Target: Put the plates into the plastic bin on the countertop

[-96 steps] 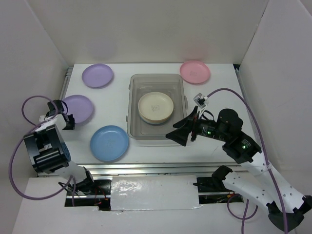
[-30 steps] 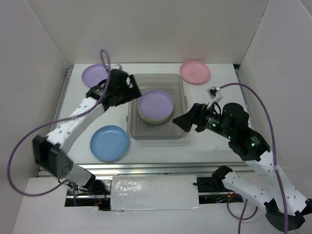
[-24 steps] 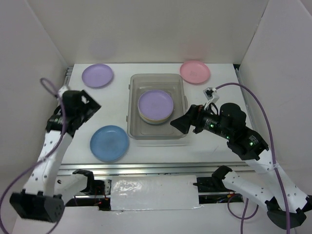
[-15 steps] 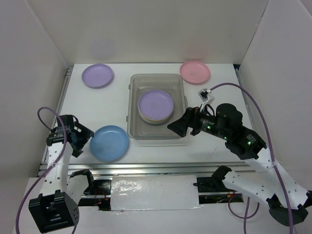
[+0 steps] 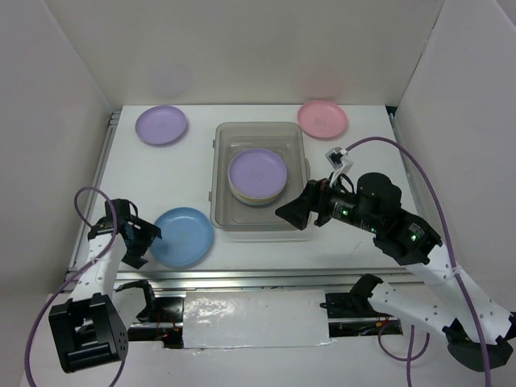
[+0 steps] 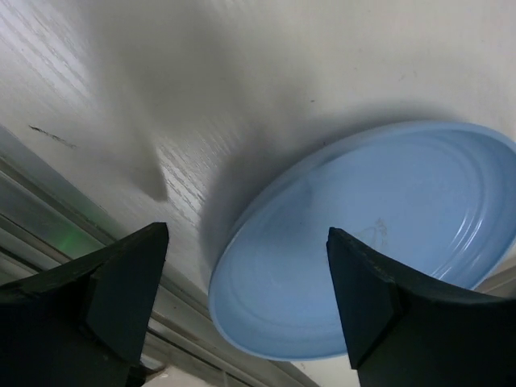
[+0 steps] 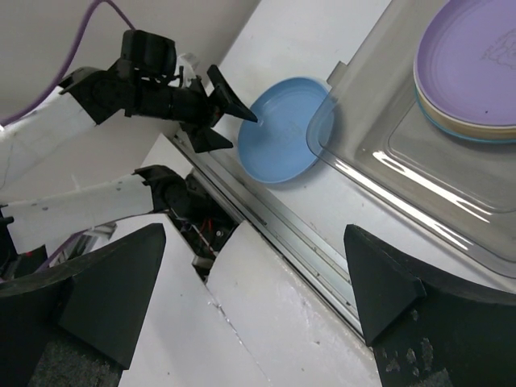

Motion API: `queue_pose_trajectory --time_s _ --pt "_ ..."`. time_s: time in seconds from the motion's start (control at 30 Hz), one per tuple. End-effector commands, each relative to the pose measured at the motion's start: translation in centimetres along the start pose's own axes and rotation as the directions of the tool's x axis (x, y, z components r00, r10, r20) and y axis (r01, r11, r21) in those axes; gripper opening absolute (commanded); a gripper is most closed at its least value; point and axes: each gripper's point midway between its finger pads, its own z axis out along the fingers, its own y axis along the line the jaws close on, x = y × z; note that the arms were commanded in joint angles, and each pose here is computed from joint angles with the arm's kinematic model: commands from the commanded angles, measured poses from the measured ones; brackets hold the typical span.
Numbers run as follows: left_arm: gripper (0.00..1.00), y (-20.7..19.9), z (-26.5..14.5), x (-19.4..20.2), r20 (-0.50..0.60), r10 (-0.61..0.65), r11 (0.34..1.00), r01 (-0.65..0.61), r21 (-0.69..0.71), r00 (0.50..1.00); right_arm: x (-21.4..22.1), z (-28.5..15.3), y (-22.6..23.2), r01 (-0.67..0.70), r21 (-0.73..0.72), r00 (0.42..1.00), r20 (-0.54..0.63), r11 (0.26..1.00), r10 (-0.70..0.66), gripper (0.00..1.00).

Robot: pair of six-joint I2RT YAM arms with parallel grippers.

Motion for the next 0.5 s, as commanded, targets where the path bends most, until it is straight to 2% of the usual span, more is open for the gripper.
queue_pose_trajectory --time_s 0.0,0.07,0.1,0.23,0.33,0.4,0.43,0.47 --pt "0.89 -1.3 0.4 -1.4 0.063 -0.047 0.998 0.043 0.056 0.997 -2.0 -1.0 1.6 0.048 -0.042 0.997 0.068 0.998 -0.045 1.00" --pt "0.85 -1.2 0.7 -1.6 0.081 -0.048 0.997 0.044 0.058 0.996 -2.0 -0.9 1.4 0.052 -0.035 0.996 0.071 0.998 -0.049 1.00" --pt "0.78 -1.0 1.0 -1.6 0.084 -0.050 0.998 0.046 0.050 0.995 -2.0 -0.9 1.2 0.052 -0.028 0.996 0.072 0.998 -0.050 1.00" --pt "0.66 -0.1 2.7 -1.0 0.066 -0.052 0.999 0.052 0.012 0.996 -1.9 -0.9 0.9 0.050 -0.025 0.996 0.076 0.998 -0.048 1.00" --pt "0.52 0.4 3.8 -0.5 0.038 -0.059 0.998 0.060 -0.019 0.998 -1.9 -0.9 0.6 0.047 -0.023 0.996 0.079 0.999 -0.045 1.00" --pt "0.39 0.6 4.1 -0.5 0.038 -0.064 0.998 0.065 -0.020 0.997 -1.9 -0.9 0.5 0.048 -0.022 0.996 0.076 0.999 -0.046 1.00" --pt "0.28 0.7 4.0 -0.6 0.042 -0.075 0.997 0.076 -0.025 0.996 -2.0 -0.9 0.4 0.048 -0.020 0.996 0.080 0.999 -0.047 1.00" --pt "0.11 0.8 3.8 -0.8 0.053 -0.079 0.996 0.081 -0.032 0.996 -2.0 -0.9 0.4 0.048 -0.020 0.996 0.078 0.999 -0.046 1.00"
